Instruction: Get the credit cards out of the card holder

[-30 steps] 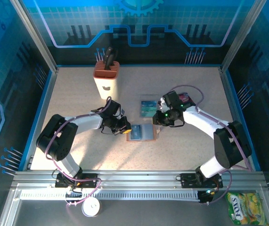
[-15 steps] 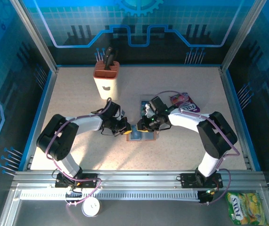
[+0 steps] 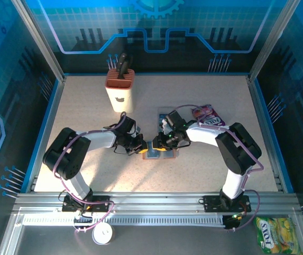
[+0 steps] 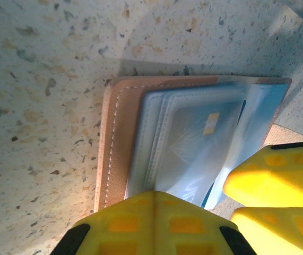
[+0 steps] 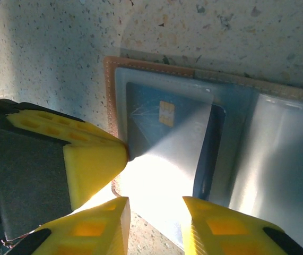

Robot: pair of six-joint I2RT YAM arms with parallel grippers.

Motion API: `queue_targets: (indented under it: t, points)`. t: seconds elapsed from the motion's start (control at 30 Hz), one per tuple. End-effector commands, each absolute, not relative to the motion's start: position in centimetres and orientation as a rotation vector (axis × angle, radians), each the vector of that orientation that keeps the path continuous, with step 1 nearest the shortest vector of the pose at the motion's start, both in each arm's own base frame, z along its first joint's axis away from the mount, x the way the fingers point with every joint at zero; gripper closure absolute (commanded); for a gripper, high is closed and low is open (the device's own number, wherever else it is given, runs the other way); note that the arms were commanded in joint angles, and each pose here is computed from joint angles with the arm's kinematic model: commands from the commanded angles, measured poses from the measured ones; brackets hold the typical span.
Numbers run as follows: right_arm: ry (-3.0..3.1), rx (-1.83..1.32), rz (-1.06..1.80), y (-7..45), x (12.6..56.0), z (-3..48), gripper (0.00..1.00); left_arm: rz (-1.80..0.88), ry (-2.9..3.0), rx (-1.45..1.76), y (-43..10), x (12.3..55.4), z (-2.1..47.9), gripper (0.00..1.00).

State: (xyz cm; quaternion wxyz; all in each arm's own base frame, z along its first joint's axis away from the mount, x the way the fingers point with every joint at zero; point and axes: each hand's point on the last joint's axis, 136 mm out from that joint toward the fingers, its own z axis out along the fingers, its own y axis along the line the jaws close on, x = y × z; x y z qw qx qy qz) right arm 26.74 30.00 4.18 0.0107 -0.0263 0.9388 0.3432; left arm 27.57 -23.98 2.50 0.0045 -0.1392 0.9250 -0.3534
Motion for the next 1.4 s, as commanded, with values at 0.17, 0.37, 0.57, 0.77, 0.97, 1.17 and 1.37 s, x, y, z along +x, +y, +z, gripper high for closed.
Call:
queue_targets:
  t: [0.17,0.37,0.57,0.77,0.97,1.17,1.37]
  points:
    - [2.949,-0.100,1.058,30.4,26.8,3.3,0.68,-1.049,2.952,-0.447,-23.2,26.4,1.5,0.96]
    - [2.967,-0.099,0.997,29.8,26.7,2.8,0.68,-1.044,2.958,-0.447,-23.2,26.4,1.4,0.96]
    - [2.986,-0.115,0.898,28.7,26.6,2.7,0.68,-1.037,2.958,-0.450,-23.1,26.4,1.4,0.96]
    - [2.986,-0.137,0.851,28.2,26.7,3.2,0.68,-1.039,2.951,-0.447,-23.1,26.6,1.7,0.95]
    - [2.984,-0.141,0.860,28.3,26.7,3.7,0.68,-1.061,2.935,-0.434,-23.4,27.0,2.5,0.95]
    - [2.989,-0.147,0.876,28.5,26.6,3.8,0.68,-1.088,2.913,-0.417,-23.8,27.4,3.5,0.94]
    - [2.973,-0.151,0.883,28.5,26.6,4.3,0.68,-1.122,2.899,-0.409,-24.2,27.6,4.3,0.94]
